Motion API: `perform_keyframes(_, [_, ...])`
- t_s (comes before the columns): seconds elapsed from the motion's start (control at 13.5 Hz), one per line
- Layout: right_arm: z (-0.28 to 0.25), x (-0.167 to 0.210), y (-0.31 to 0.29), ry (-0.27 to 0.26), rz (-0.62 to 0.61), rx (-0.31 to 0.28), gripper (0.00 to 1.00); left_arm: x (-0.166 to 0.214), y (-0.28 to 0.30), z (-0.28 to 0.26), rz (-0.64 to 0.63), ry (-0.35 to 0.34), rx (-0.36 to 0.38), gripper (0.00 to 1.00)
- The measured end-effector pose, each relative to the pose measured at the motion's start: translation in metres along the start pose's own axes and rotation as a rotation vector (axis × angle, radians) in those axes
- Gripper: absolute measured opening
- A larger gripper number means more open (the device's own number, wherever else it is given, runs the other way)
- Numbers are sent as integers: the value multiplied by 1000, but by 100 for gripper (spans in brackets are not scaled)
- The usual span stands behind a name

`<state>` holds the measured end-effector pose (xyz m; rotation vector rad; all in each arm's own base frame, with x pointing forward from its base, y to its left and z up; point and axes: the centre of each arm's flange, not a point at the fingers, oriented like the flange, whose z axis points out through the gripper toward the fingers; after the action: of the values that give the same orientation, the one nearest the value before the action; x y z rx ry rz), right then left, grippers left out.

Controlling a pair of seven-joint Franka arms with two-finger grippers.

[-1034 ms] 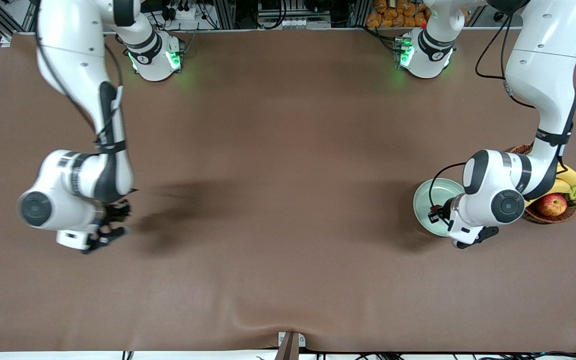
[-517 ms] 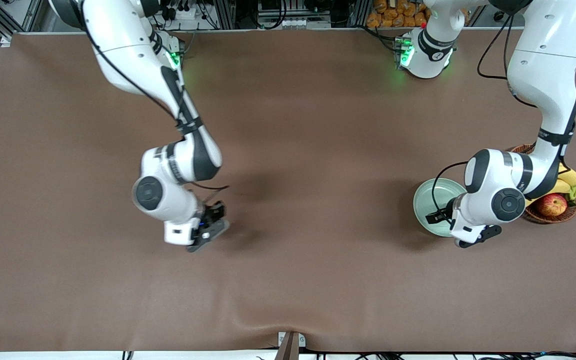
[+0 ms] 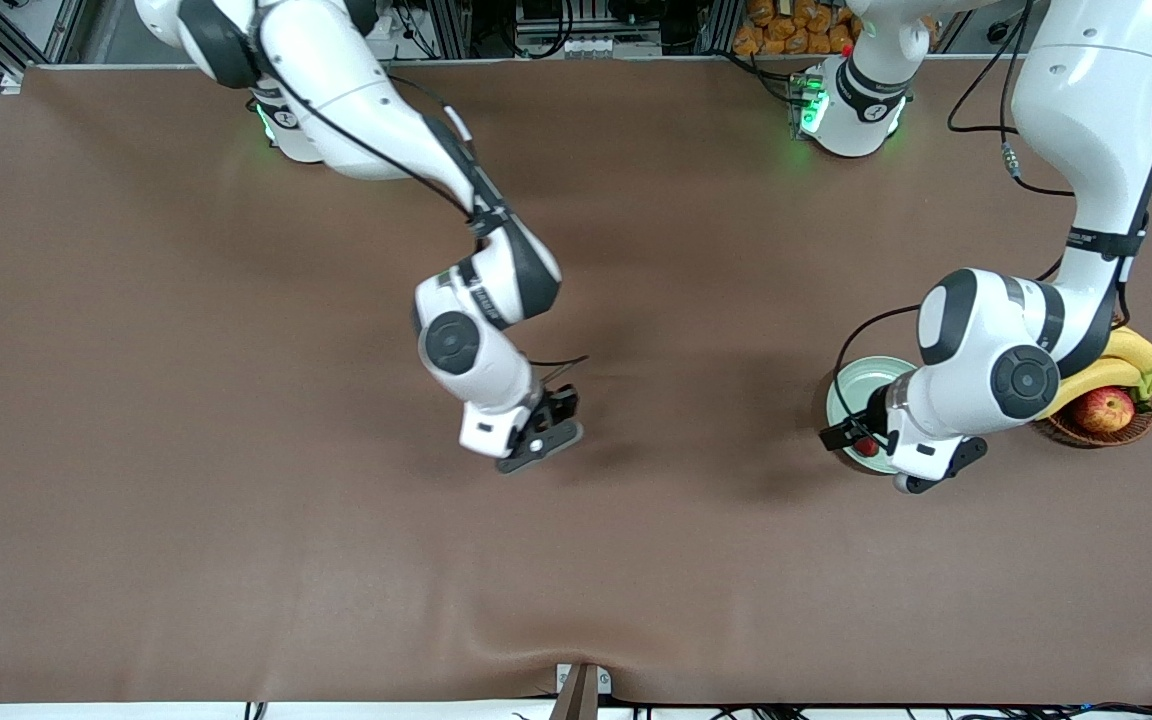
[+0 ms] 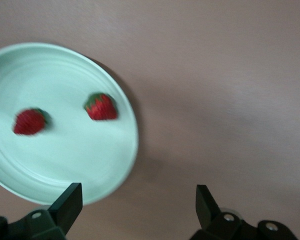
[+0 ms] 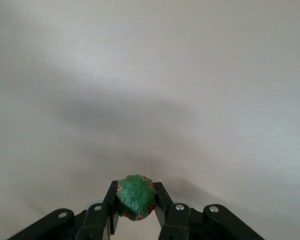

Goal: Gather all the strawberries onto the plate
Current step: 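Carry the third strawberry to the table middle and release it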

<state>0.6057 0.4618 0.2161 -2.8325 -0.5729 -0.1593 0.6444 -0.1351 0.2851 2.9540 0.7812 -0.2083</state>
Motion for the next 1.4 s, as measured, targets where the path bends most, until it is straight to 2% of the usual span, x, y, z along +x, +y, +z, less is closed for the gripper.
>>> perform_keyframes(0.44, [38,-15,-63,-16,71,27,32,-35,60,-26,-169,-8,-82,100])
perform_keyframes(0.52, [40,-17,-66,-21,69,29,38,-42,72,-24,-202,-25,-96,100])
perform_keyframes(0.66, [40,-17,-67,-19,66,29,59,-63,99,-9,-246,-44,-104,100])
perform_keyframes(0.81, [29,-9,-65,4,70,31,83,-79,121,6,-268,-54,-112,100])
perform_keyframes(0.89, [18,-1,-56,22,81,30,94,-81,127,9,-275,-53,-122,100])
perform_keyframes(0.96, [1,10,-42,42,101,30,100,-83,132,11,-277,-54,-128,100])
perform_keyframes(1.18, [-60,39,29,54,196,28,100,-96,159,17,-308,-46,-182,100])
perform_keyframes(1.4, [-113,49,115,4,251,15,100,-128,204,40,-352,-40,-246,100])
